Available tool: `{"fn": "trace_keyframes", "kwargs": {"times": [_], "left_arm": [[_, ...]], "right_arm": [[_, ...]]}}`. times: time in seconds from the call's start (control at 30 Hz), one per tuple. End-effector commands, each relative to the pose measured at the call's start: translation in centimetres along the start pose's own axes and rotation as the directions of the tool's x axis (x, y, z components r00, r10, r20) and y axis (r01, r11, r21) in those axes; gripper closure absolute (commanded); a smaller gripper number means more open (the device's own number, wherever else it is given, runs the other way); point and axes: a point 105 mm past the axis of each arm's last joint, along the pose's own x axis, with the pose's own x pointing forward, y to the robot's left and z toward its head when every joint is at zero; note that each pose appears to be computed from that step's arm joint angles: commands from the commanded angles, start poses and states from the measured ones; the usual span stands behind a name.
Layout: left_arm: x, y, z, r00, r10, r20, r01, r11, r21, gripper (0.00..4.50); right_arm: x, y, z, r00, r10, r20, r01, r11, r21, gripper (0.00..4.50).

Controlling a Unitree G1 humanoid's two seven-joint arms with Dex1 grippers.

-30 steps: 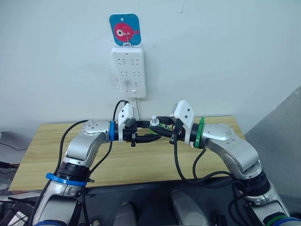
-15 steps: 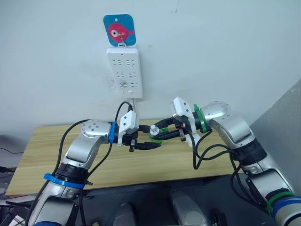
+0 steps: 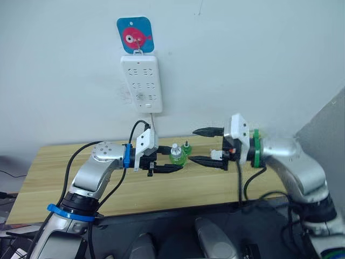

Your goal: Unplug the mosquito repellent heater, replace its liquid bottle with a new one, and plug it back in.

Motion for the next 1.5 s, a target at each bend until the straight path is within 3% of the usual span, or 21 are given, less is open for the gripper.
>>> {"fn": "trace_keyframes", "kwargs": {"times": [0.03,0.4,0.5,0.67,0.73,0.83,0.97,1.13,1.2,1.37,1.5], "left_arm": [[0.4,0.2,1.4,0.999,0.026,0.030,-0.027,0.999,0.046,2.22],[1.9,0.5,2.4,0.996,0.073,0.050,-0.075,0.996,0.042,2.22],[1.9,0.4,2.6,0.996,0.076,0.050,-0.078,0.996,0.041,2.22],[1.5,0.0,2.8,0.998,0.054,0.041,-0.056,0.997,0.044,2.22],[1.2,-0.1,2.7,0.999,0.045,0.029,-0.046,0.998,0.047,2.22],[0.8,-0.5,2.7,1.000,0.012,0.026,-0.013,0.999,0.048,2.22],[0.1,-2.2,2.7,0.993,-0.121,-0.011,0.121,0.987,0.104,2.22],[0.0,-2.2,2.6,0.991,-0.127,-0.030,0.130,0.980,0.148,2.23],[-0.1,-2.1,2.6,0.993,-0.113,-0.018,0.114,0.983,0.143,2.23],[-0.4,-2.0,2.0,0.995,-0.093,-0.022,0.095,0.987,0.132,2.23],[-0.5,-1.2,1.8,0.999,-0.053,-0.012,0.054,0.989,0.136,2.23]], "right_arm": [[1.1,0.5,1.5,0.992,-0.126,0.034,0.127,0.990,-0.056,0.55],[2.8,0.0,-0.8,0.972,-0.234,-0.020,0.234,0.972,0.004,0.55],[3.1,-0.1,-0.9,0.971,-0.238,-0.010,0.238,0.971,0.021,1.15],[3.4,0.2,-0.9,0.979,-0.203,0.000,0.203,0.979,0.029,2.97],[3.3,0.7,-0.9,0.990,-0.144,0.003,0.144,0.989,0.032,3.41],[2.9,1.5,-0.9,1.000,0.014,0.011,-0.015,1.000,0.015,3.39],[2.6,0.8,-1.4,0.951,0.309,-0.018,-0.309,0.951,-0.006,3.39],[2.3,1.5,-1.4,0.885,0.463,-0.045,-0.460,0.886,0.061,3.39],[1.9,1.5,-1.0,0.892,0.451,-0.027,-0.448,0.890,0.079,3.39],[0.2,0.1,-0.3,0.930,0.366,-0.036,-0.367,0.930,-0.009,1.69],[-1.8,0.5,0.7,0.956,0.289,-0.043,-0.291,0.955,-0.059,0.22]]}}
